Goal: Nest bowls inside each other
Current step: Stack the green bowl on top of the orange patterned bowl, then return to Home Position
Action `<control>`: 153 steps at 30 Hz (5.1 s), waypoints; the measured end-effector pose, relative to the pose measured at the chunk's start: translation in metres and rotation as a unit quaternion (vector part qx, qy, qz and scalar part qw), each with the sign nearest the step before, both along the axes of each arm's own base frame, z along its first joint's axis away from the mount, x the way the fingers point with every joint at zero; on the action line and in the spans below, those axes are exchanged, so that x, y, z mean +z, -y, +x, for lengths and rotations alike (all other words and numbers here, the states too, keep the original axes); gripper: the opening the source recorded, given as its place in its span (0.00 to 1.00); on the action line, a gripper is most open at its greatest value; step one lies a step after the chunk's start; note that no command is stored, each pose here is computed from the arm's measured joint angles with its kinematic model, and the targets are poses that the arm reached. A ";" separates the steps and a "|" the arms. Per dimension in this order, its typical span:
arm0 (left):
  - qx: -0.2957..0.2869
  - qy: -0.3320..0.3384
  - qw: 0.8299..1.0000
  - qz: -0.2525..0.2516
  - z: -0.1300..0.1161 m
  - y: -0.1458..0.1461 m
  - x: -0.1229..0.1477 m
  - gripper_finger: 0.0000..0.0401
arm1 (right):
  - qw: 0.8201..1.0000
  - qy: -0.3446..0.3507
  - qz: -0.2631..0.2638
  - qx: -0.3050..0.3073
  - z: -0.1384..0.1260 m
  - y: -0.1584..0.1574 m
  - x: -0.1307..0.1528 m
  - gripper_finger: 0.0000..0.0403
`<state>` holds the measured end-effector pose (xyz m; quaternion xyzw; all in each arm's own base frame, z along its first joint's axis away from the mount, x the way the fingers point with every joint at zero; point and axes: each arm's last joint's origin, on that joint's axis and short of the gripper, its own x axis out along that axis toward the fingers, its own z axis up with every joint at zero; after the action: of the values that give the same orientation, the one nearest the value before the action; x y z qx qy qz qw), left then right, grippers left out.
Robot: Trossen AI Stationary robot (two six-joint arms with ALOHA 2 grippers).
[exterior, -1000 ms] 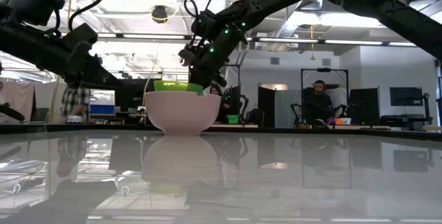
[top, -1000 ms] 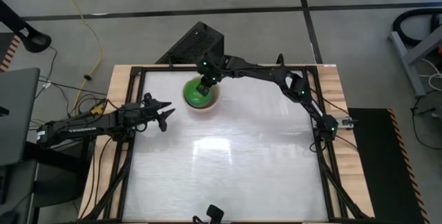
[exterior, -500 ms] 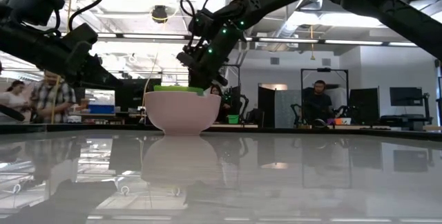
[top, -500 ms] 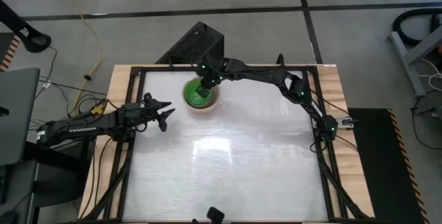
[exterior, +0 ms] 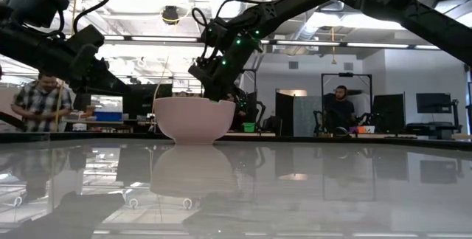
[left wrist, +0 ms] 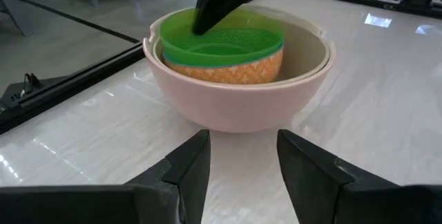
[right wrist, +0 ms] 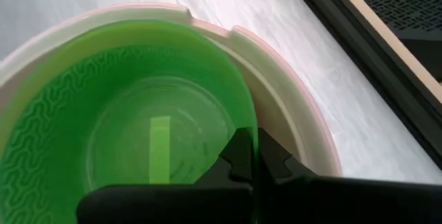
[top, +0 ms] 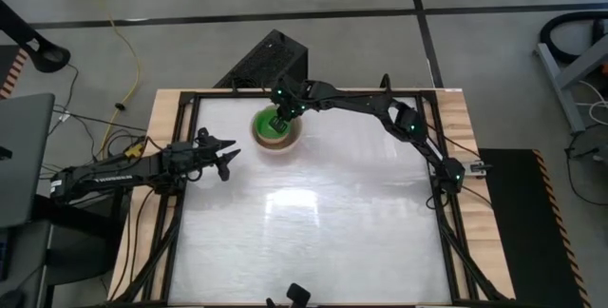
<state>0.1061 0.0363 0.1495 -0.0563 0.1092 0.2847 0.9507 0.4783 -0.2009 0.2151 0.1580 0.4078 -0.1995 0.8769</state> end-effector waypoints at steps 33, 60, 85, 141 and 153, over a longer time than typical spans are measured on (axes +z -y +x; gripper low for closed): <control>0.000 0.000 1.000 0.000 0.000 0.000 0.000 0.39 | 0.996 0.004 0.073 -0.051 -0.007 -0.008 0.011 0.02; 0.000 0.000 1.000 0.000 0.000 0.000 0.000 0.39 | 0.997 -0.051 0.050 -0.003 -0.015 -0.018 0.040 0.50; 0.001 0.000 1.000 0.000 0.000 0.000 0.000 0.39 | 0.989 -0.132 -0.031 0.052 -0.090 -0.091 0.161 0.50; 0.001 0.000 1.000 0.000 0.000 0.000 0.000 0.39 | 0.915 0.364 -0.083 0.153 -0.348 -0.214 -0.061 0.48; 0.001 0.000 1.000 0.000 0.000 0.000 0.000 0.39 | 0.918 0.336 -0.124 0.172 -0.350 -0.210 -0.064 0.48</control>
<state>0.1061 0.0363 0.1495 -0.0560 0.1091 0.2860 0.9504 0.1282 0.0090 0.1508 0.0332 0.0820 -0.0292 0.9957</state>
